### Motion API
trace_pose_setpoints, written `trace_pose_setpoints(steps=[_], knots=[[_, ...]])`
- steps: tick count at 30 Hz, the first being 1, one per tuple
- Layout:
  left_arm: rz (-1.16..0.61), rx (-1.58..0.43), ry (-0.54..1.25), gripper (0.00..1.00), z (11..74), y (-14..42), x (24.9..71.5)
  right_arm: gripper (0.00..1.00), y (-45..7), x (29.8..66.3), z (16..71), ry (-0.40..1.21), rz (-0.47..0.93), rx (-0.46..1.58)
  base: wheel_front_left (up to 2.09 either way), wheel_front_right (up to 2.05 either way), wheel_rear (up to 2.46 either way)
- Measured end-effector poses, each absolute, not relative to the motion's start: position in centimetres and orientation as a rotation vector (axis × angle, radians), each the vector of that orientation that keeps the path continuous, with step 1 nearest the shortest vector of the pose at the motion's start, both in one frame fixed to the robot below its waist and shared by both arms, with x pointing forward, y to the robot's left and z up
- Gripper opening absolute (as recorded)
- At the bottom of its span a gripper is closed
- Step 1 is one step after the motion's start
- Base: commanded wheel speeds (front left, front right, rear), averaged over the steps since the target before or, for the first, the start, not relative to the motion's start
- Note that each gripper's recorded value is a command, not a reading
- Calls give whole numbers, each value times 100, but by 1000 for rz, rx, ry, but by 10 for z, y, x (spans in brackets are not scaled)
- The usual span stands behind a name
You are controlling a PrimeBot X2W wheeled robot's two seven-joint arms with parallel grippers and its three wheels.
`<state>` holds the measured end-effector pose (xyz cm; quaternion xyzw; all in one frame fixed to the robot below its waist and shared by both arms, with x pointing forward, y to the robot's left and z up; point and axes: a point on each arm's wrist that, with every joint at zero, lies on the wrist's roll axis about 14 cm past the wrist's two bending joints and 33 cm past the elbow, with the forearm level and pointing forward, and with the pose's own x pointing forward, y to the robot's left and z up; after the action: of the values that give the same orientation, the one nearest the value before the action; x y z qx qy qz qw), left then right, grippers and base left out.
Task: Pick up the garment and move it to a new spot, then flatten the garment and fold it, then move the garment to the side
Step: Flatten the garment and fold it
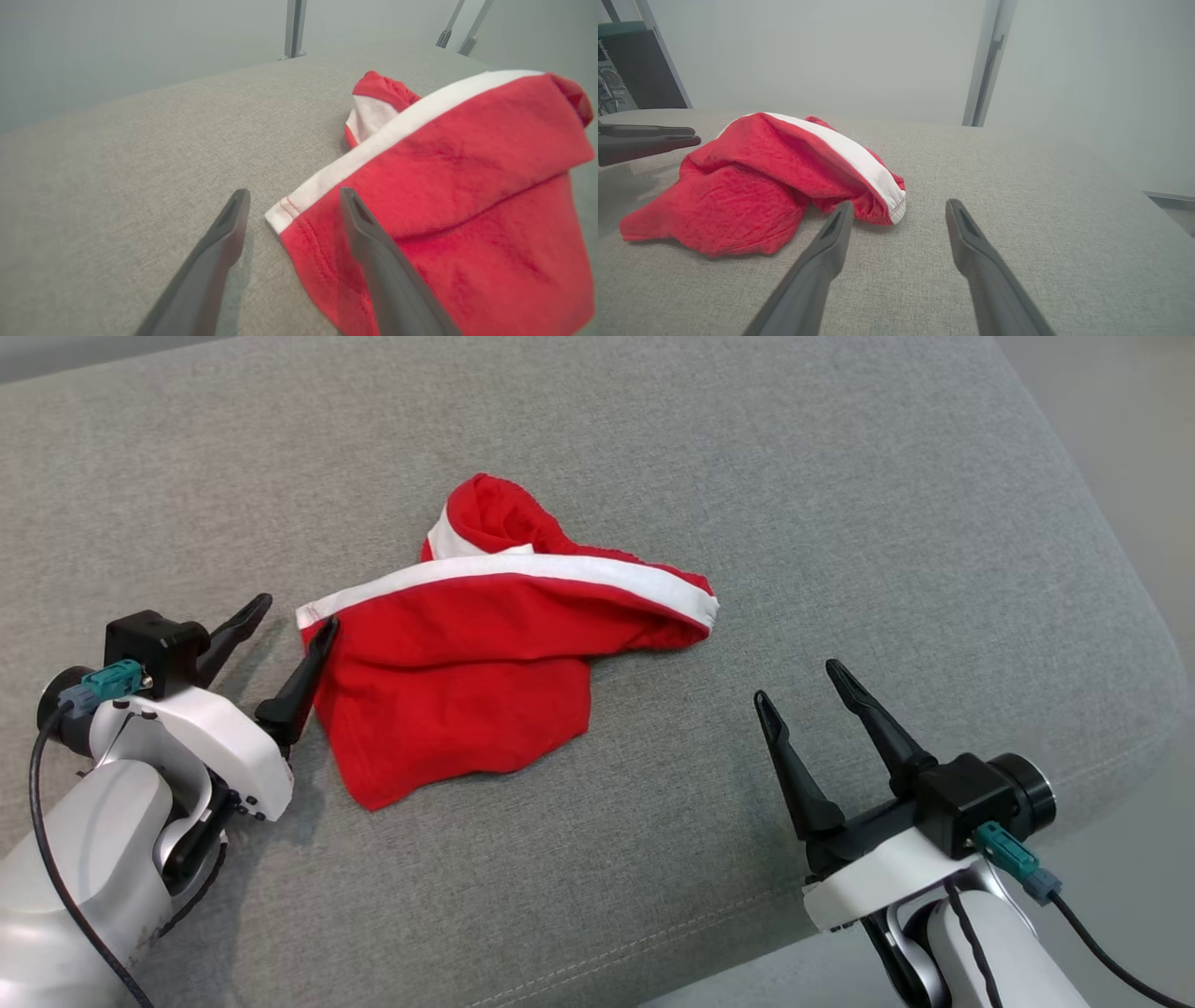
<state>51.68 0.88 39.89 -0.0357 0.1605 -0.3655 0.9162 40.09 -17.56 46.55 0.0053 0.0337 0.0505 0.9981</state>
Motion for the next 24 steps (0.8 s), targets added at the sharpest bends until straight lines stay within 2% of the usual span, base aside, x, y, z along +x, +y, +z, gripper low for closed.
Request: trace_pose_setpoints(steps=[2,15,16,18,19,24], knots=[[-764,-77,352,100,390,3,516,100,-178,398,463,76,91,9,0,0,0],[-750,-63,414,100,361,7,523,100,-181,396,466,69,80,8,0,0,0],[-755,-58,412,95,361,7,523,100,-181,395,465,71,79,8,0,0,0],[-763,-57,413,40,361,5,524,100,-181,394,464,76,76,10,0,0,0],[-772,-56,412,0,361,3,523,100,-182,393,463,79,75,11,0,0,0],[-824,-45,404,0,363,-5,516,100,-182,392,461,84,71,19,0,0,0]])
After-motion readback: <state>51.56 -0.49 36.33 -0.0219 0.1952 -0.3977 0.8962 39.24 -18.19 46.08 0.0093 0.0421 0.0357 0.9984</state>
